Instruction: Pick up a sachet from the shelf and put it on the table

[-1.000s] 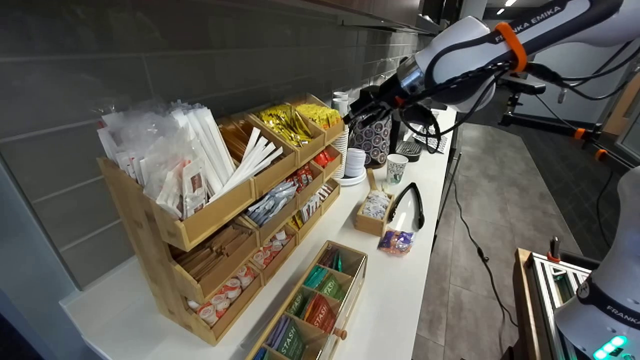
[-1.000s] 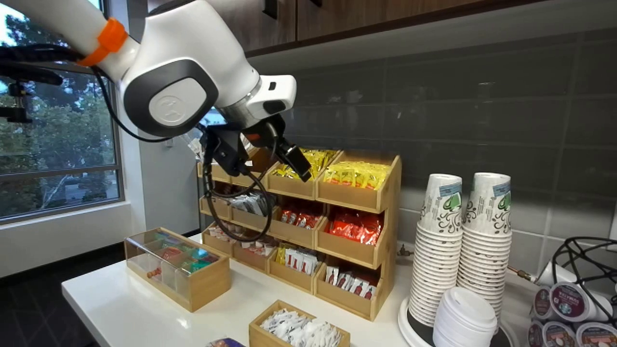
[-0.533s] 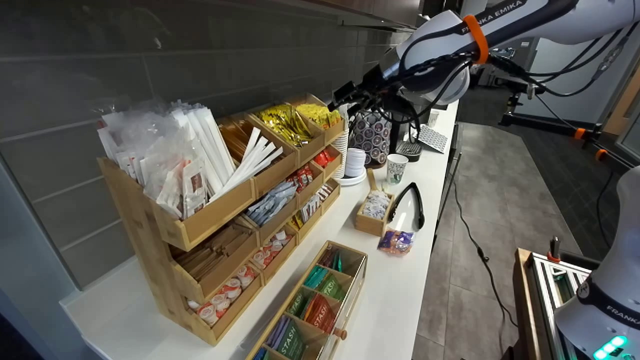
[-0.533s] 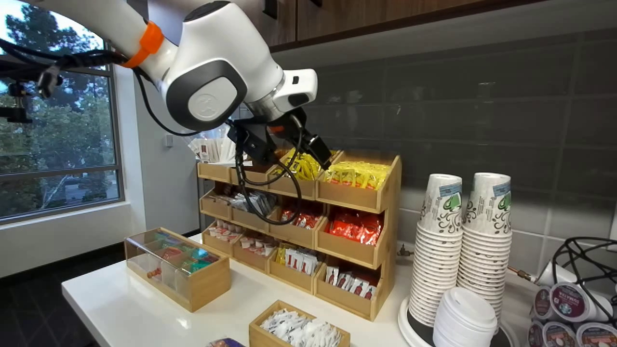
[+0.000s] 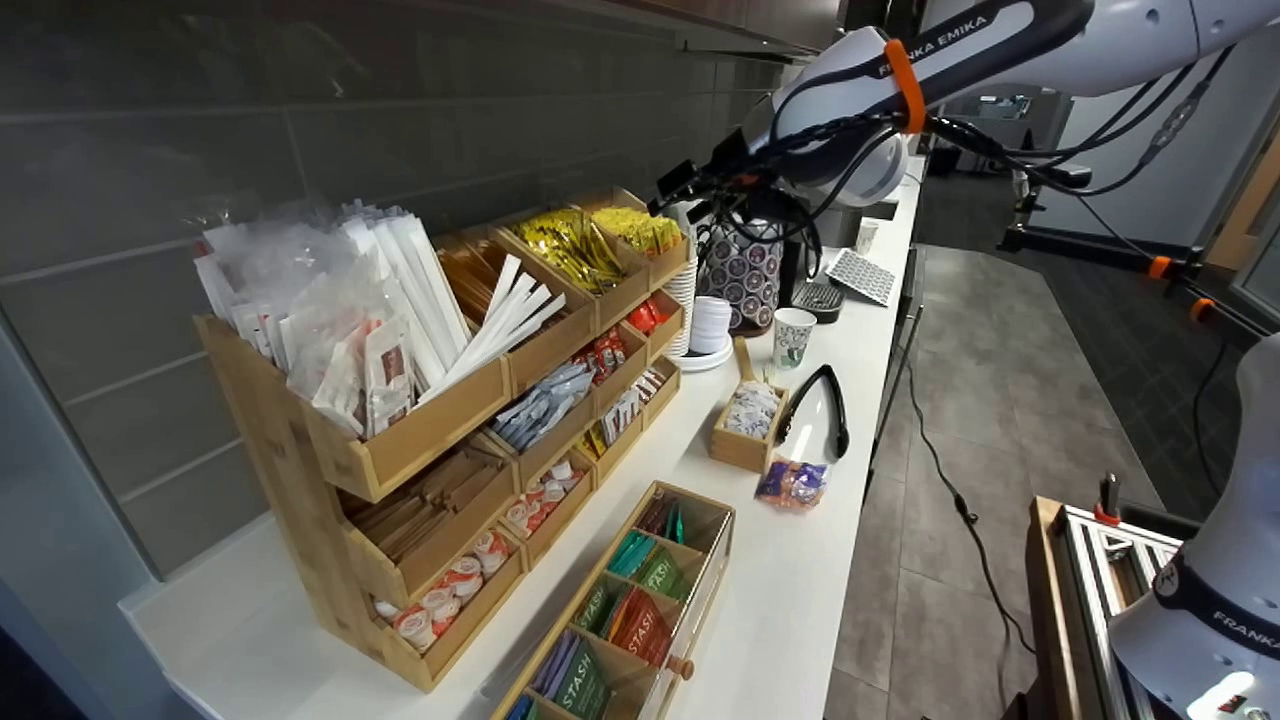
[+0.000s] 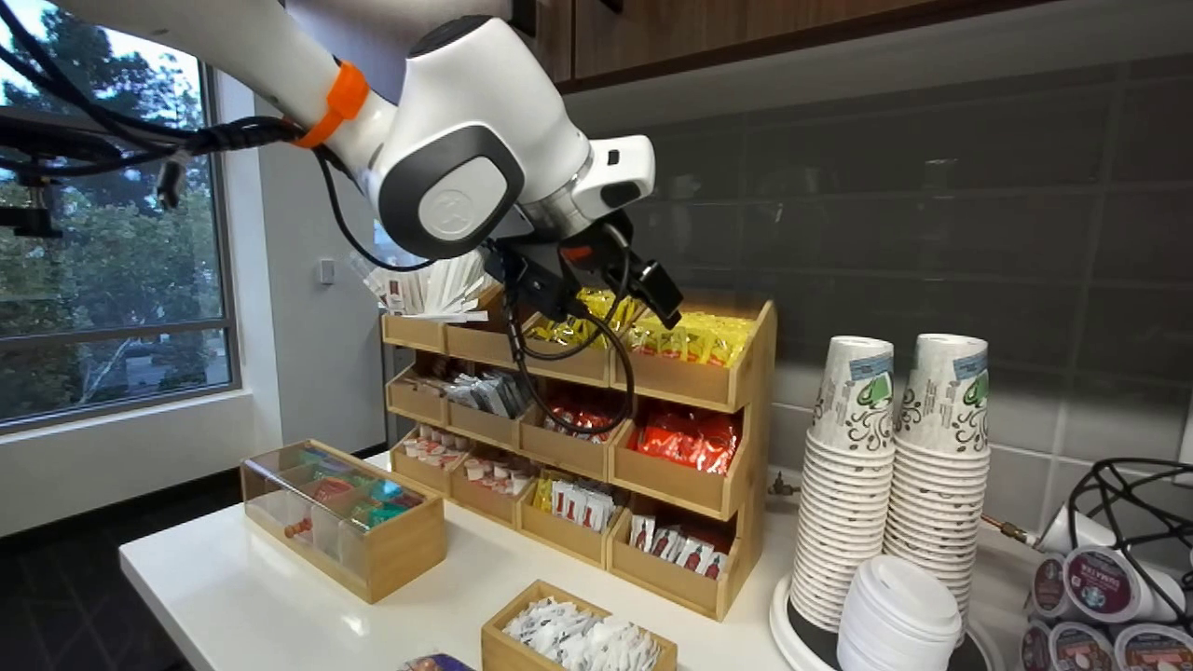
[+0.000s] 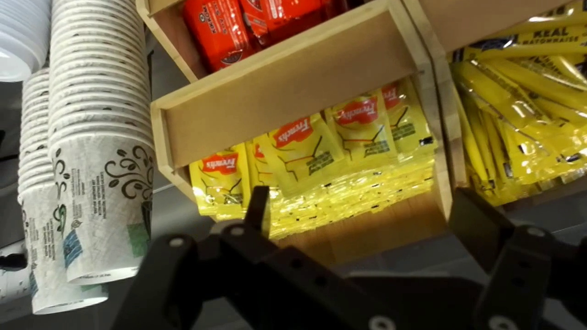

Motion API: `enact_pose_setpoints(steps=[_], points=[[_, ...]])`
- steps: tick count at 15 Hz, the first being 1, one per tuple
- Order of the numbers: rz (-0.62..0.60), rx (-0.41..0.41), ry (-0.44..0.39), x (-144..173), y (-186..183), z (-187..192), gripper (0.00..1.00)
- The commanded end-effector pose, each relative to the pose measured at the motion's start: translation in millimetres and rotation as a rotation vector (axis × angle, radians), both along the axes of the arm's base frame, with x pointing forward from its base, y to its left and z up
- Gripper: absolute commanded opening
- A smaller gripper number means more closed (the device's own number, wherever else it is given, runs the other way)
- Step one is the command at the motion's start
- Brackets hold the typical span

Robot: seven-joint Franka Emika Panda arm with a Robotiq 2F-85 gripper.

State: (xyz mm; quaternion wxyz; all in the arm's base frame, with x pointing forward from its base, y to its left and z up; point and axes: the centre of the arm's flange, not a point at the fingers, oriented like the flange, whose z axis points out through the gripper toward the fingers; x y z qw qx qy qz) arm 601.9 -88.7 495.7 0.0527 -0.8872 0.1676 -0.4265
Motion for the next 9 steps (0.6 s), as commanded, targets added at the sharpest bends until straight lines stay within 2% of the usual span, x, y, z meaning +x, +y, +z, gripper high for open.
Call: enact_pose_setpoints(steps=[1,5,9], points=[[-0.022,-0.012,0.009,12.7,-16.7,-1.4,1.0],[-0.057,-0.021,0.023,16.3,-30.2,-7.7,1.0],[-0.076,-0.033,0.042,19.4,-38.0,-14.1,0.95]])
